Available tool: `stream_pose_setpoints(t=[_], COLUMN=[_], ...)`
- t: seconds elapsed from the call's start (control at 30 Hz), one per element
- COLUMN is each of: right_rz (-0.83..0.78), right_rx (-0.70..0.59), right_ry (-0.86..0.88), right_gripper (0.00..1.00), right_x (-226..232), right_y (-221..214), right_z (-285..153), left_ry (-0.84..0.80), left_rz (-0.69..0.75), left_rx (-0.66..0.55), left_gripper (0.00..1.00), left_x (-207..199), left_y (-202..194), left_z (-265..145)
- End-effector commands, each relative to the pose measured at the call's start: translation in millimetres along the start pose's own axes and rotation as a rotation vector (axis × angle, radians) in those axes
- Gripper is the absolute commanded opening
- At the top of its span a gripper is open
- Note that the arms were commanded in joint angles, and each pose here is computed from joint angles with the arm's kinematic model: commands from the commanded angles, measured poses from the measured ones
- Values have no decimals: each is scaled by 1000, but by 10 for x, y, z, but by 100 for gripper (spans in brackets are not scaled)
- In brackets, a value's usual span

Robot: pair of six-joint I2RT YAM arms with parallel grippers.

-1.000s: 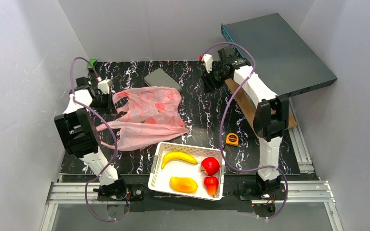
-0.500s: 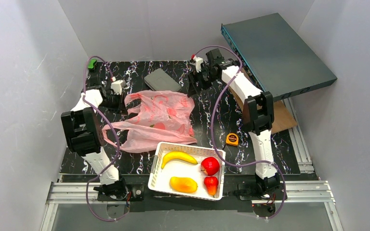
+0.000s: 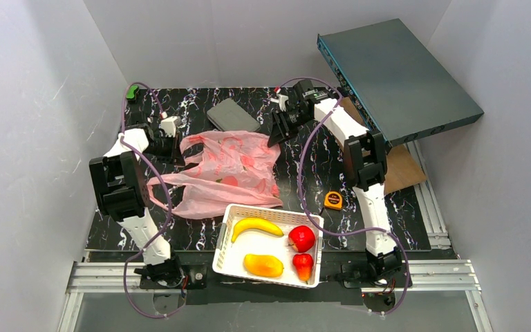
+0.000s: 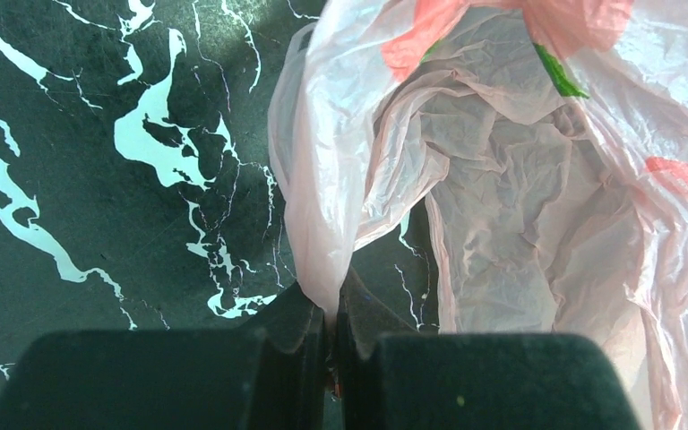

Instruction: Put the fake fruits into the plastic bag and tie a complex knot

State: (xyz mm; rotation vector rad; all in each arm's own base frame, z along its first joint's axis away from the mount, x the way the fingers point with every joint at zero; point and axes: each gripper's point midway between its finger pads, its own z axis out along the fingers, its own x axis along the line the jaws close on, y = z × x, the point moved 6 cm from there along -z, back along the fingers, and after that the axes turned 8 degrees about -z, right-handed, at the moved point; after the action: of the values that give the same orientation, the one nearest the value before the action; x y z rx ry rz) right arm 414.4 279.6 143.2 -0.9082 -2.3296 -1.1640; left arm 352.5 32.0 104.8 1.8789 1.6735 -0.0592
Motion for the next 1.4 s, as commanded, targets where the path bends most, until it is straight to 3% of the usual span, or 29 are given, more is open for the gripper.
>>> stream_pose_setpoints(t=[0.0,0.03,0.07,0.3,0.47,0.5,0.6,0.63,0.8,0.9,1.1,1.23,1.37], right_rz=[-2,-20,-44,-146,-243,-264,-378,-417,-618,-756,-943,-990,-1017], right_rx=[-16,-21,-26,-184,-249,-268,-332,-346,-353,-337,-353,-358,-336], right_ry=[98,86,59,-246,-265,-262,-258,-257,-255,-255,-238,-214,-170], right_gripper=[26,4,1,1,1,1,1,1,1,1,1,1,1], right_x=[343,391,420,394,687,769,1100,1220,1747,2036,2629,2881,3026], right_y=[71,99,132,410,592,654,872,915,921,863,811,733,565], right_z=[-224,-300,-382,-1230,-1463,-1491,-1621,-1654,-1687,-1614,-1444,-1400,-1308], left_ry=[-8,5,19,89,-43,-78,-158,-158,-159,-190,-281,-317,-319], left_rz=[15,14,4,-71,70,92,129,142,387,525,837,998,1082], left_rx=[-43,-52,-67,-224,-349,-375,-435,-456,-596,-654,-609,-591,-672], left_gripper=[0,0,0,0,1,16,91,97,98,98,98,98,98], left_x=[-48,-25,18,609,243,115,-212,-302,-895,-1331,-2284,-2609,-2769], left_y=[116,127,143,245,389,404,472,520,726,779,614,542,552], left_z=[-120,-159,-222,-868,-1233,-1289,-1543,-1668,-2416,-2632,-2321,-2084,-2116])
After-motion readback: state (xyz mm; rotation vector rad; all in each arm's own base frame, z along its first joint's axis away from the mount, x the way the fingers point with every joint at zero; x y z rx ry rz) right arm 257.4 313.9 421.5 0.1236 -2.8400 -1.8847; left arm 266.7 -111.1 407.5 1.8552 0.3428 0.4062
